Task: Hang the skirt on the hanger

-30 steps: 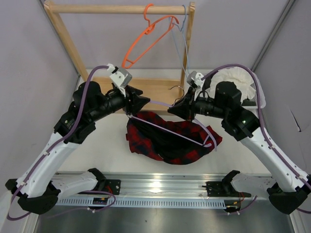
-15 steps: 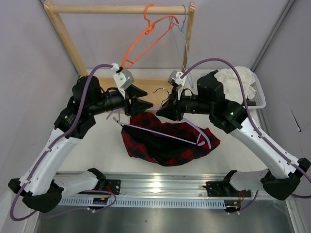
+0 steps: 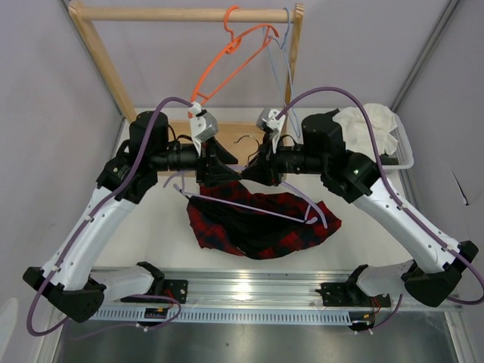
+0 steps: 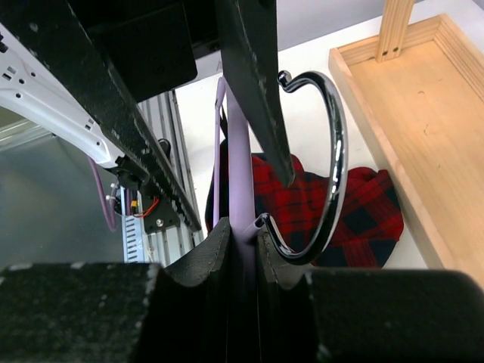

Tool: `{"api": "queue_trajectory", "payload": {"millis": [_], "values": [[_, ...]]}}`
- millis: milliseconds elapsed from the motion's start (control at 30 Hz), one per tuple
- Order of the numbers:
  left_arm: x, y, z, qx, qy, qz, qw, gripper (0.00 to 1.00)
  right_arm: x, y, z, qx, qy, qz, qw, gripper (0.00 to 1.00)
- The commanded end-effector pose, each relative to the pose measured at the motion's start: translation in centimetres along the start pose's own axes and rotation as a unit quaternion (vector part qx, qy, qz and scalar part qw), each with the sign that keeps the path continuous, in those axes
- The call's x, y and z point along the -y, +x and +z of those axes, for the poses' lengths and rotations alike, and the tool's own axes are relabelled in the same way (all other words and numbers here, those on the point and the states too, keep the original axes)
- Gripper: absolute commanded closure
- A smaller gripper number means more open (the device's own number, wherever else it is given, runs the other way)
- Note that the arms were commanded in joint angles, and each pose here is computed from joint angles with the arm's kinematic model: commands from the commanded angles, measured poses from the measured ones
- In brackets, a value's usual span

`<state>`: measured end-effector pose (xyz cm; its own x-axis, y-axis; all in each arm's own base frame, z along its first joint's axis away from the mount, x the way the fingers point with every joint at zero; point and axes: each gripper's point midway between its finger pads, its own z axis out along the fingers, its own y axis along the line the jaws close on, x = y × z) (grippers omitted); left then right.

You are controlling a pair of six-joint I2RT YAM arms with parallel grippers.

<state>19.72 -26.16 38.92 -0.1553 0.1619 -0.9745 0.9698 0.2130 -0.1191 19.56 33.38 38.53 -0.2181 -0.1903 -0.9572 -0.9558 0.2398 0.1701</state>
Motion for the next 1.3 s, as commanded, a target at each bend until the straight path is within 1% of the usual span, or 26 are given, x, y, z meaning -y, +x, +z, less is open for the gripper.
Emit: {"api": "queue_trajectory", "payload": {"millis": [0,133,200,333,367,533,600,633,667,700,767,800,867,900,967,1000,1033,1133,1167,1233,1267], "values": [[0.7,0.4,0.0,-0.005,0.037,0.010,0.999,0.46,-1.3,-4.4,-1.2,0.063,-0.016,-0.038,0.997,1.00],[0.6,1.0,0.2,-0.013,0.040,0.005,0.999,0.53,-1.2,-4.6,-1.3,0.065,-0.015,-0.039,0.997,1.00],[0.5,1.3,0.2,-0.016,0.037,0.003,0.999,0.58,-1.2,-4.7,-1.5,0.069,-0.021,-0.039,0.997,1.00],[0.2,1.5,0.3,-0.017,0.030,0.005,0.999,0.86,-0.9,-5.0,-2.1,0.077,-0.025,-0.039,0.996,1.00],[0.1,1.5,0.3,-0.017,0.026,0.006,1.000,1.00,-1.2,-5.0,-2.3,0.078,-0.031,-0.041,0.996,1.00],[0.1,1.0,-0.1,-0.006,0.027,0.016,0.999,1.00,-0.9,-4.3,-2.8,0.073,-0.030,-0.035,0.996,1.00],[0.2,0.0,-0.6,0.013,0.034,0.023,0.999,1.00,-0.6,-3.7,-3.1,0.067,-0.034,-0.030,0.997,1.00],[0.1,0.1,-0.7,0.017,0.034,0.021,0.999,1.00,-0.6,-3.6,-3.3,0.066,-0.037,-0.029,0.997,0.98],[-0.2,-0.3,-1.0,0.025,0.029,0.023,0.999,1.00,-0.1,-3.3,-3.5,0.064,-0.038,-0.025,0.997,0.94],[0.1,-0.6,-1.3,0.032,0.038,0.027,0.998,1.00,0.0,-3.1,-3.6,0.064,-0.040,-0.011,0.997,0.87],[-0.2,-1.1,-1.5,0.042,0.034,0.031,0.998,1.00,0.1,-2.7,-4.0,0.063,-0.052,-0.001,0.997,0.80],[-0.1,-1.3,-1.7,0.045,0.034,0.035,0.998,1.00,0.8,-3.0,-4.5,0.072,-0.047,0.000,0.996,0.75],[-0.3,-1.6,-1.8,0.051,0.032,0.042,0.997,1.00,0.8,-3.1,-4.9,0.081,-0.059,0.011,0.995,0.68],[-0.2,-1.7,-1.9,0.053,0.036,0.043,0.997,1.00,1.5,-3.0,-5.3,0.082,-0.053,0.018,0.995,0.63],[-0.4,-1.7,-1.9,0.056,0.035,0.042,0.997,1.00,1.6,-2.8,-5.6,0.081,-0.063,0.029,0.994,0.61],[-0.4,-2.1,-2.1,0.060,0.035,0.048,0.996,1.00,2.1,-2.8,-5.8,0.081,-0.058,0.033,0.994,0.56],[-0.2,-2.1,-2.2,0.062,0.039,0.046,0.996,1.00,2.4,-2.6,-5.8,0.079,-0.058,0.038,0.995,0.55],[-0.3,-2.4,-2.3,0.067,0.042,0.050,0.996,1.00,2.5,-2.2,-6.0,0.074,-0.076,0.051,0.993,0.53],[-0.5,-2.5,-2.3,0.067,0.041,0.049,0.996,1.00,2.1,-2.1,-6.0,0.073,-0.091,0.052,0.992,0.50],[-0.4,-2.5,-2.2,0.067,0.045,0.050,0.995,1.00,2.2,-1.9,-5.8,0.069,-0.095,0.056,0.992,0.48],[-0.5,-2.4,-2.2,0.067,0.047,0.049,0.995,1.00,2.3,-1.5,-5.6,0.063,-0.099,0.058,0.991,0.46]]}}
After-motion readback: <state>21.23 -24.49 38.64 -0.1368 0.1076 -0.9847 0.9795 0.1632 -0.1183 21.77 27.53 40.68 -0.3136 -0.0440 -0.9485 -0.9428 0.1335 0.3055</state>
